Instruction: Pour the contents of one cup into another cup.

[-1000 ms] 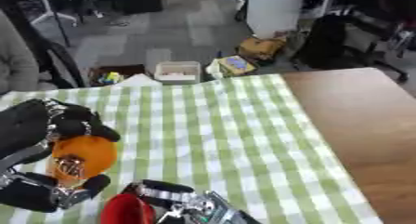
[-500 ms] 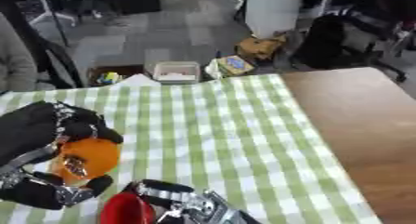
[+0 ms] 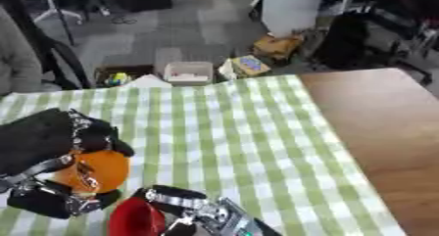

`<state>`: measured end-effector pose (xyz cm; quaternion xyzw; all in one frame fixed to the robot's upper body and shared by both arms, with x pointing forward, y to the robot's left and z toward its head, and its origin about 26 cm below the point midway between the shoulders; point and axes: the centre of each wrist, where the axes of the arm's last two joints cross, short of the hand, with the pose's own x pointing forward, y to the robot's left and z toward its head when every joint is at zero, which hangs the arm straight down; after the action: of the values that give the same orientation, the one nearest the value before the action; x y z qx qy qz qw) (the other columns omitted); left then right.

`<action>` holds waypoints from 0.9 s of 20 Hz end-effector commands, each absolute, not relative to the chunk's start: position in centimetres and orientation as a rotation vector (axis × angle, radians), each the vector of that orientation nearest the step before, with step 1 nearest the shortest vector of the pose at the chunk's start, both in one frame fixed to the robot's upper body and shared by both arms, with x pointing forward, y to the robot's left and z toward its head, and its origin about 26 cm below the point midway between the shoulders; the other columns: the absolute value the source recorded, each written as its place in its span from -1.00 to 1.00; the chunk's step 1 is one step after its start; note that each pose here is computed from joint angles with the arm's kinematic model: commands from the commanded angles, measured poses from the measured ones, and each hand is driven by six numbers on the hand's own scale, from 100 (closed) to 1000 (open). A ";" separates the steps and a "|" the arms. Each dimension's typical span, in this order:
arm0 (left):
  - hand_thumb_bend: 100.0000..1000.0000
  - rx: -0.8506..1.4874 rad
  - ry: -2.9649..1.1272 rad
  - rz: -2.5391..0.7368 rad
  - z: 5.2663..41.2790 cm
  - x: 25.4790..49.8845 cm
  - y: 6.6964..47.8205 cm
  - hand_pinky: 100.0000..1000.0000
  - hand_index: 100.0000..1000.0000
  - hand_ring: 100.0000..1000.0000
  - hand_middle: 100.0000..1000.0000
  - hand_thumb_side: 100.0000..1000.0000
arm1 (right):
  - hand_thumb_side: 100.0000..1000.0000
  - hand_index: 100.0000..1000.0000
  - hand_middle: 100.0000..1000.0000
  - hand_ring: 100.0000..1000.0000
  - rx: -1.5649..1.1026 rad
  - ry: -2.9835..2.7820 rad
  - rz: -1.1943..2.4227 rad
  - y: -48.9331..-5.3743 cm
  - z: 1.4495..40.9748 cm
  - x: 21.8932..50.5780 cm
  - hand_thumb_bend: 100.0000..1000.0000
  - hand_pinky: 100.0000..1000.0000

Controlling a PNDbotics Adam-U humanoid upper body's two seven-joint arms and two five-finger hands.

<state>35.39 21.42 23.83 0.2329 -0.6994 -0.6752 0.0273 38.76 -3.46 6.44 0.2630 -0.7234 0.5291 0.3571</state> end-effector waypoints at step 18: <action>-0.47 0.799 -2.021 -2.278 24.4 35.2 21.4 -1.00 0.38 -0.78 -0.46 -0.99 | -1.00 -0.18 -0.92 -0.70 0.680 -1.879 1.358 -3.5 6.9 38.9 -1.00 -0.35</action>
<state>35.31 21.11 23.42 0.2396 -0.6509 -0.7203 0.0082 38.74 -3.69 6.17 0.2636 -0.7218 0.5268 0.3635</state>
